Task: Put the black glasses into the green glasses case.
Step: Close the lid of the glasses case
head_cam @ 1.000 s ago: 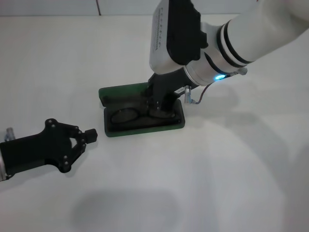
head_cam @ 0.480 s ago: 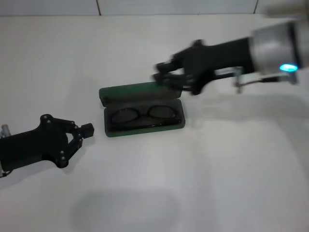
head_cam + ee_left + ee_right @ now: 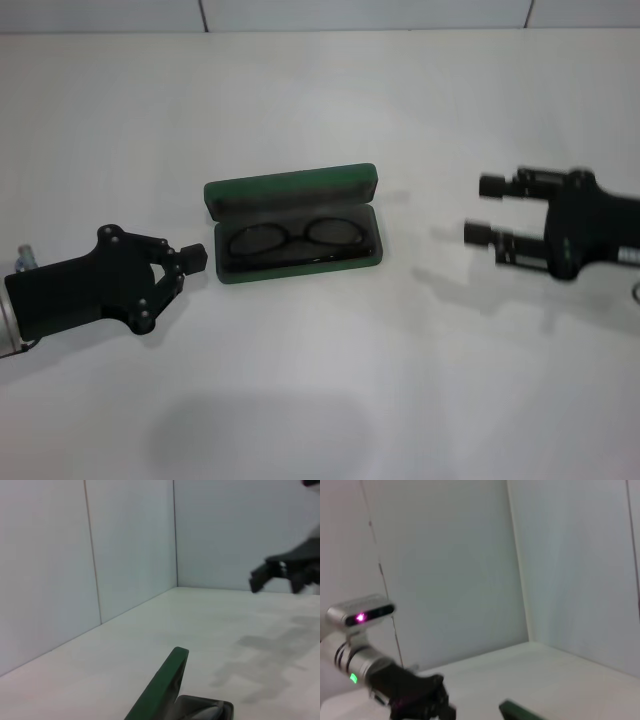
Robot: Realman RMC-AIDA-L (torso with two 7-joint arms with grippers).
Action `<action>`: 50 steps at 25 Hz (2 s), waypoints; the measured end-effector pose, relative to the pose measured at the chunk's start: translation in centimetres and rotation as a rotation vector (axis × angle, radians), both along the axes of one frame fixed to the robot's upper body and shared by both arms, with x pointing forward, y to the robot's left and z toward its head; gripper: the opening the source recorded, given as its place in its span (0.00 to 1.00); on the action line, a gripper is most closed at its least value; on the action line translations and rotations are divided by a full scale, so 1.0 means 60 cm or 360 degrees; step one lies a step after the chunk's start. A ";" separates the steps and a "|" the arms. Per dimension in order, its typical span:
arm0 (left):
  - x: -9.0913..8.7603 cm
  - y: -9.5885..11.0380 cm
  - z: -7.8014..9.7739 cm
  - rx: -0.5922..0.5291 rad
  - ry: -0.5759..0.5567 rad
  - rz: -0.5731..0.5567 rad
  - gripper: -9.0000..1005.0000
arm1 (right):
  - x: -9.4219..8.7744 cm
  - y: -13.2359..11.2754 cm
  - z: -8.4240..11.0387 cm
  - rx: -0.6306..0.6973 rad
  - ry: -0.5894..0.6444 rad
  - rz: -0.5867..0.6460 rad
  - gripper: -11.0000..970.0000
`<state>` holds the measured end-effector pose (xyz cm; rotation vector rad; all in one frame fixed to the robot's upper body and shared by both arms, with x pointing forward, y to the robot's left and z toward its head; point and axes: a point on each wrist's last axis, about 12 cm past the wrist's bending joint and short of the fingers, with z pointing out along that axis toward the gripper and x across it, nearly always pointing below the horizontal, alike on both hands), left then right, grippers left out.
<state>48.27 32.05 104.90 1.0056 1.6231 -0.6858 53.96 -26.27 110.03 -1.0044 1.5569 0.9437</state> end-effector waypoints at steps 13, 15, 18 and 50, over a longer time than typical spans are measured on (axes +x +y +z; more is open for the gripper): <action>0.015 -0.001 -0.013 0.0094 0.0050 0.0081 0.01 | -0.064 -0.021 -0.076 -0.0071 -0.0073 0.0013 0.79; 0.021 -0.002 -0.016 0.0122 0.0076 0.0102 0.01 | -0.065 -0.022 -0.077 -0.0076 -0.0068 0.0015 0.79; 0.034 -0.008 -0.021 0.0165 0.0111 0.0143 0.01 | -0.066 -0.023 -0.079 -0.0095 -0.0061 0.0027 0.79; 0.109 -0.052 -0.023 0.0280 0.0078 0.0306 0.01 | -0.067 -0.013 -0.076 -0.0067 -0.0048 0.0070 0.79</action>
